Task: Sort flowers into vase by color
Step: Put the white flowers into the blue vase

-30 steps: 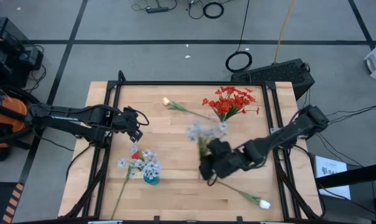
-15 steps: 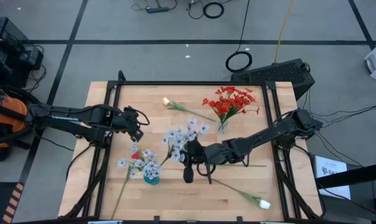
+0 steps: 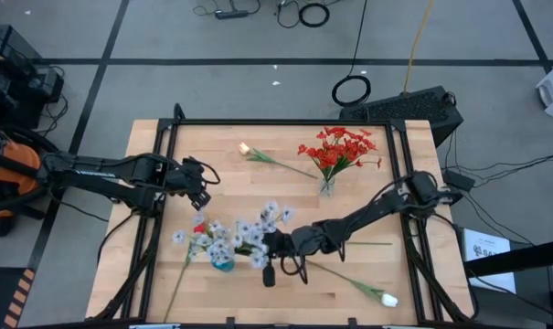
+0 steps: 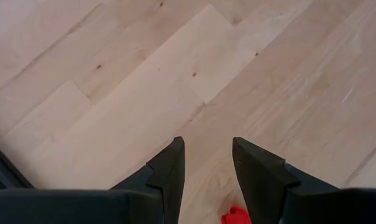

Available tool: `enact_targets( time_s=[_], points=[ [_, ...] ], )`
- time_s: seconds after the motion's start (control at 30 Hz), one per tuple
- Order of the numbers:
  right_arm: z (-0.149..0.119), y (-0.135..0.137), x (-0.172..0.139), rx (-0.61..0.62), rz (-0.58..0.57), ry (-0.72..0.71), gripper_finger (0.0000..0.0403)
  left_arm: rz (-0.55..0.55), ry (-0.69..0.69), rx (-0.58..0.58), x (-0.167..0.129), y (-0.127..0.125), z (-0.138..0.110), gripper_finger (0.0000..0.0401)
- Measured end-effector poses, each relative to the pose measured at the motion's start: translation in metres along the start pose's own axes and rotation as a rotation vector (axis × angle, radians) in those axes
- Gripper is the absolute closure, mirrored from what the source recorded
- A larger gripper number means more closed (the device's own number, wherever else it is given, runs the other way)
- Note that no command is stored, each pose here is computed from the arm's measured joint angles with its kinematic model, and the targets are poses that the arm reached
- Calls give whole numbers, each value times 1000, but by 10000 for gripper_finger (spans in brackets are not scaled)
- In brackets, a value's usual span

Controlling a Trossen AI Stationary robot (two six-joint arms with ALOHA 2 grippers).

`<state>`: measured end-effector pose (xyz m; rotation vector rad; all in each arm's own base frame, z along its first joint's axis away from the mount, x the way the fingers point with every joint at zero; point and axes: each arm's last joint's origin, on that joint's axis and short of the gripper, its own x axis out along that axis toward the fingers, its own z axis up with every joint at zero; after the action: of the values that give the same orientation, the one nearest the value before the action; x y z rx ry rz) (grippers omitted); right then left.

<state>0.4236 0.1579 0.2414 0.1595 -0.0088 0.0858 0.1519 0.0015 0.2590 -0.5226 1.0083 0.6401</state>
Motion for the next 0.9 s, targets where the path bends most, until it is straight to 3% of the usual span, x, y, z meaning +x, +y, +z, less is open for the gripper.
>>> enact_targets(
  time_s=[0.4, 0.9],
  points=[
    [24, -1, 18, -114, -53, 155, 402, -15, 16, 0, 0, 0, -1, 260],
    [18, -17, 20, -140, -54, 279, 402, -15, 15, -3, 0, 0, 0, 260]
  ],
)
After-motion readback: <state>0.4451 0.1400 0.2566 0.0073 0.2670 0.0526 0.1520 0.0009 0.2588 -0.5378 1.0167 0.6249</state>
